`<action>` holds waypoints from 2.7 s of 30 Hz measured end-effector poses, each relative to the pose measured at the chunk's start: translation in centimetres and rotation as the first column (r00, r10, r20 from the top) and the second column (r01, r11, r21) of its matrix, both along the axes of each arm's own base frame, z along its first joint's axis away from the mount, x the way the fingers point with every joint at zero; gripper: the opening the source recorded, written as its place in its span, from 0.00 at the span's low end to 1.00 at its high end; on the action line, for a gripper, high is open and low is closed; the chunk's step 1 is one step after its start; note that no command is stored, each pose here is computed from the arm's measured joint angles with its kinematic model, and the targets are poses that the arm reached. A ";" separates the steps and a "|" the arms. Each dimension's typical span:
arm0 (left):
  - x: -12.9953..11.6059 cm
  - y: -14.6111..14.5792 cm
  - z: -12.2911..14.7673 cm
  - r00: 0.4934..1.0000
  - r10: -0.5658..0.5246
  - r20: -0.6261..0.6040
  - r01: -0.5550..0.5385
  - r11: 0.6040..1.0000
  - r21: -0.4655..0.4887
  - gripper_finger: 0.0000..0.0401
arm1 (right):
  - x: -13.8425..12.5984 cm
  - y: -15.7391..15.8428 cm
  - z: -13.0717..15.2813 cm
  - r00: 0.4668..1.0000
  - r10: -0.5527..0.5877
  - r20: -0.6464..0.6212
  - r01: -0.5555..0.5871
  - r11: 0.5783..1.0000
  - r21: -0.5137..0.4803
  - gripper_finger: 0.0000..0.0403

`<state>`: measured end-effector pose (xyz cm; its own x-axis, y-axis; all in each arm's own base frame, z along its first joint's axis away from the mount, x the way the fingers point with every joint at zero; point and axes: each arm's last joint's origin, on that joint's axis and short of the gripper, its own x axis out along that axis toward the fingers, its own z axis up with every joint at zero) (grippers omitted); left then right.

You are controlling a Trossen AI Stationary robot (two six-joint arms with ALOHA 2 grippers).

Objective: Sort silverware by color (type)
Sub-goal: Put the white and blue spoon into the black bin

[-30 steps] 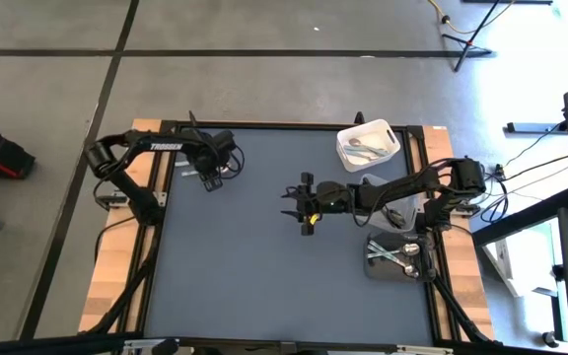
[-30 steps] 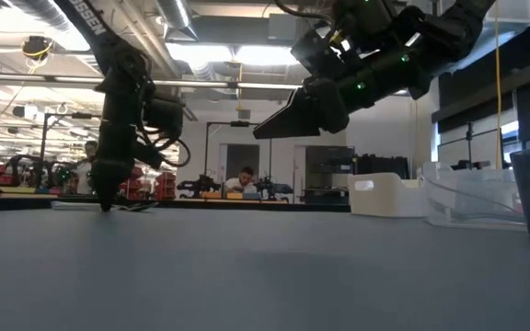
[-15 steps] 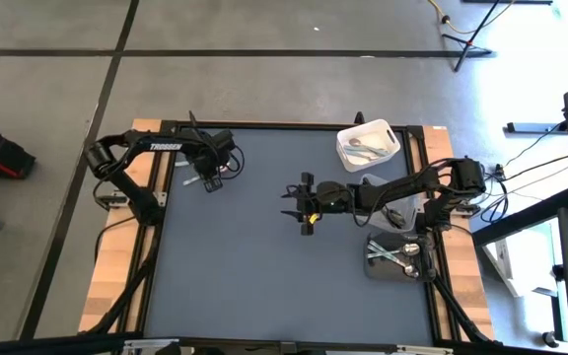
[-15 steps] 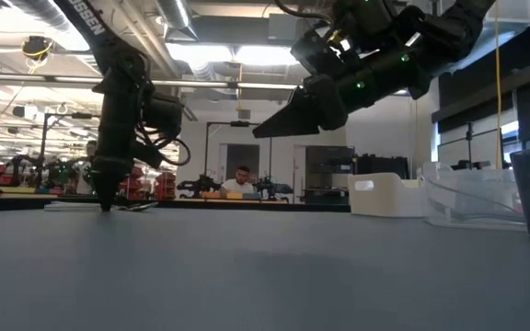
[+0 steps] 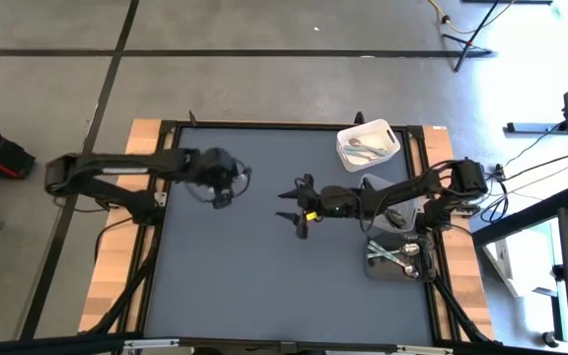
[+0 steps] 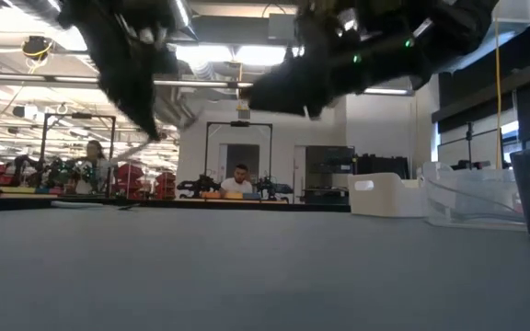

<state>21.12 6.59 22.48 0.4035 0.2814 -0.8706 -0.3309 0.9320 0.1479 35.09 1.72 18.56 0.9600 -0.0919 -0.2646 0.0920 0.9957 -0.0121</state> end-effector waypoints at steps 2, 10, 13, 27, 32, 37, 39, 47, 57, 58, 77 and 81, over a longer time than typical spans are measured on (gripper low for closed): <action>0.0 -2.2 1.1 0.990 -0.060 0.127 0.058 0.998 0.018 0.04 | 0.1 0.9 0.5 0.998 0.028 0.048 -0.029 1.000 0.006 0.62; -1.0 -9.8 0.9 0.784 -0.314 0.536 0.296 0.947 0.122 0.04 | 1.1 4.0 2.3 0.972 0.147 0.185 -0.138 0.989 -0.059 0.75; -1.4 -11.9 -0.5 0.686 -0.353 0.637 0.335 0.930 0.154 0.04 | 1.9 5.0 2.3 0.953 0.200 0.226 -0.187 0.979 -0.077 0.75; -2.3 -16.5 -4.5 0.539 -0.374 0.755 0.357 0.913 0.198 0.04 | 8.4 8.2 1.0 0.937 0.211 0.278 -0.199 0.977 -0.070 0.75; -2.2 -16.8 -4.6 0.532 -0.371 0.761 0.356 0.914 0.197 0.04 | 9.1 8.9 0.7 0.940 0.238 0.245 -0.226 0.971 -0.076 0.68; -2.2 -16.8 -4.6 0.529 -0.370 0.764 0.354 0.914 0.197 0.04 | 9.0 9.5 0.6 0.944 0.237 0.228 -0.213 0.969 -0.125 0.40; -2.2 -16.8 -4.6 0.529 -0.370 0.764 0.355 0.914 0.197 0.05 | 9.0 9.5 0.6 0.945 0.237 0.227 -0.212 0.968 -0.132 0.26; -2.2 -16.8 -4.6 0.525 -0.368 0.768 0.360 0.913 0.191 0.10 | 9.0 9.4 0.3 0.949 0.246 0.198 -0.215 0.962 -0.167 0.03; -2.2 -16.9 -4.6 0.514 -0.376 0.771 0.410 0.897 0.164 0.29 | 6.8 9.5 4.3 0.972 0.228 0.058 -0.215 0.961 -0.173 0.01; -2.2 -17.0 -4.6 0.512 -0.378 0.772 0.415 0.895 0.163 0.30 | 6.3 9.6 5.0 0.975 0.220 0.039 -0.210 0.962 -0.176 0.01; -2.2 -17.1 -4.8 0.513 -0.397 0.761 0.455 0.878 0.152 0.31 | -9.0 10.3 13.6 0.901 -0.002 -0.435 0.022 0.999 0.041 0.01; -2.2 -17.1 -4.8 0.513 -0.397 0.761 0.455 0.878 0.150 0.31 | -11.8 10.8 13.3 0.834 -0.040 -0.551 0.109 0.990 0.093 0.01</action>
<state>18.88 -10.49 17.69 0.9687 -0.1474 -0.1996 0.1467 0.9890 -0.0183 23.29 12.49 31.87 0.6472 -0.0927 -0.7567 0.1786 0.9834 0.0323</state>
